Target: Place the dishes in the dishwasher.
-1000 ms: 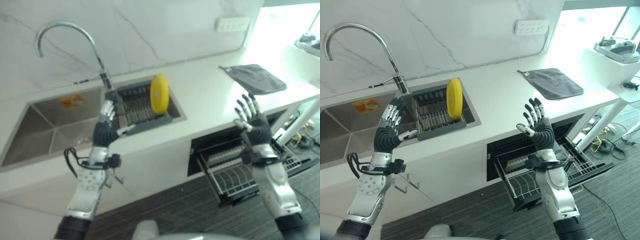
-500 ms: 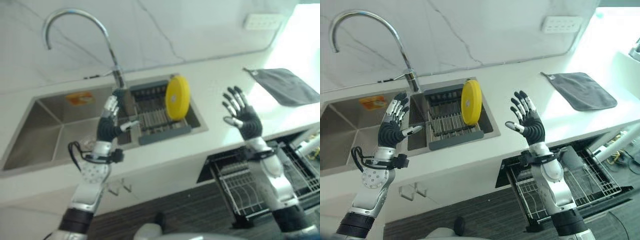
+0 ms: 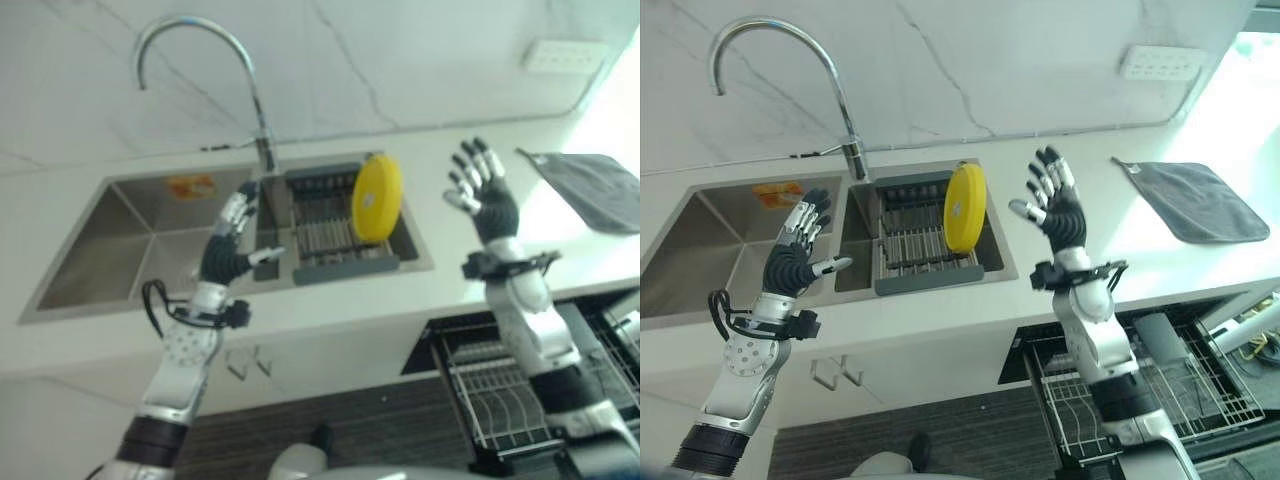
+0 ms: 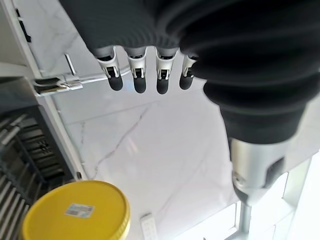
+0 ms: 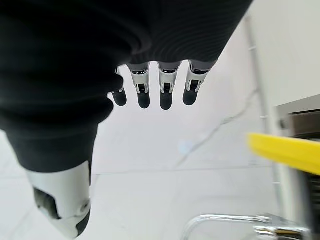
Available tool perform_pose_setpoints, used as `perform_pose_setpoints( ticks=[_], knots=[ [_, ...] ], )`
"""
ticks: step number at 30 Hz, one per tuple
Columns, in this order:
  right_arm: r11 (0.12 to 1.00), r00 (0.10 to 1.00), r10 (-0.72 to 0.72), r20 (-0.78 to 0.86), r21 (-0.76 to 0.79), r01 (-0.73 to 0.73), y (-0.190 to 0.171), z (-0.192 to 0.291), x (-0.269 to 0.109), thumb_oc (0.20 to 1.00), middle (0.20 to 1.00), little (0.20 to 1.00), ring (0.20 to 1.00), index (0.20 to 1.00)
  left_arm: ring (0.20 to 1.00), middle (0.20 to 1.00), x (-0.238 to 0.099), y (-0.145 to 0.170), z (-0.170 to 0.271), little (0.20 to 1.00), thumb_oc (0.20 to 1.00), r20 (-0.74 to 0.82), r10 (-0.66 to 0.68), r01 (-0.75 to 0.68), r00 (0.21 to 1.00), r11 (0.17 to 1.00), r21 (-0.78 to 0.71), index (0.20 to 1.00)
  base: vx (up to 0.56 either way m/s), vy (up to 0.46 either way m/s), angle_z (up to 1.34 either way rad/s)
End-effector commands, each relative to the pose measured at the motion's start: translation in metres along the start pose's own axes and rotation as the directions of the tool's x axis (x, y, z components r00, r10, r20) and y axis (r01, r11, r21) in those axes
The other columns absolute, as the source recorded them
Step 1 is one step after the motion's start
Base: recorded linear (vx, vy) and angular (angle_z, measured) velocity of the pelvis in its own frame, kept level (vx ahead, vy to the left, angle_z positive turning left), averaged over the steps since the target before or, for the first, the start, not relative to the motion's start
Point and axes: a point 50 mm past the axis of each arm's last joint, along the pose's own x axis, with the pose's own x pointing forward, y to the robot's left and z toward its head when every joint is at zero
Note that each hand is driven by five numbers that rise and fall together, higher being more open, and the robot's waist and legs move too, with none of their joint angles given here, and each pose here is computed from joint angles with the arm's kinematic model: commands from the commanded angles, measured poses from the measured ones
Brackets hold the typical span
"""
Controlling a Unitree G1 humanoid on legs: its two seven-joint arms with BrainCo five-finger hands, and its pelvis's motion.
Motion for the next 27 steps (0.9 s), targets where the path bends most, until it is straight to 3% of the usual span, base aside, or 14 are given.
perform_pose_setpoints(
  ticks=[1, 13, 27],
  knots=[
    [1.0, 0.999, 0.017, 0.048, 0.014, -0.018, -0.001, 0.014, 0.011, 1.0, 1.0, 1.0, 1.0, 1.0, 1.0, 1.0, 0.01, 0.004, 0.017, 1.0, 1.0, 0.091, -0.058, 0.058, 0.994, 0.998, 0.001, 1.0, 0.06, -0.004, 0.12],
    [0.988, 0.988, -0.153, 0.029, -0.02, 0.154, -0.037, 0.026, 0.046, 1.0, 1.0, 1.0, 1.0, 1.0, 1.0, 1.0, 0.012, -0.001, 0.017, 1.0, 1.0, 0.07, -0.203, 0.204, 0.977, 0.979, -0.009, 1.0, 0.07, -0.017, 0.14],
    [0.955, 0.956, -0.295, -0.013, -0.029, 0.294, -0.074, 0.019, 0.058, 1.0, 1.0, 1.0, 1.0, 1.0, 1.0, 1.0, 0.017, -0.001, 0.022, 1.0, 1.0, 0.093, -0.297, 0.298, 0.95, 0.954, 0.001, 1.0, 0.04, -0.032, 0.11]
  ],
)
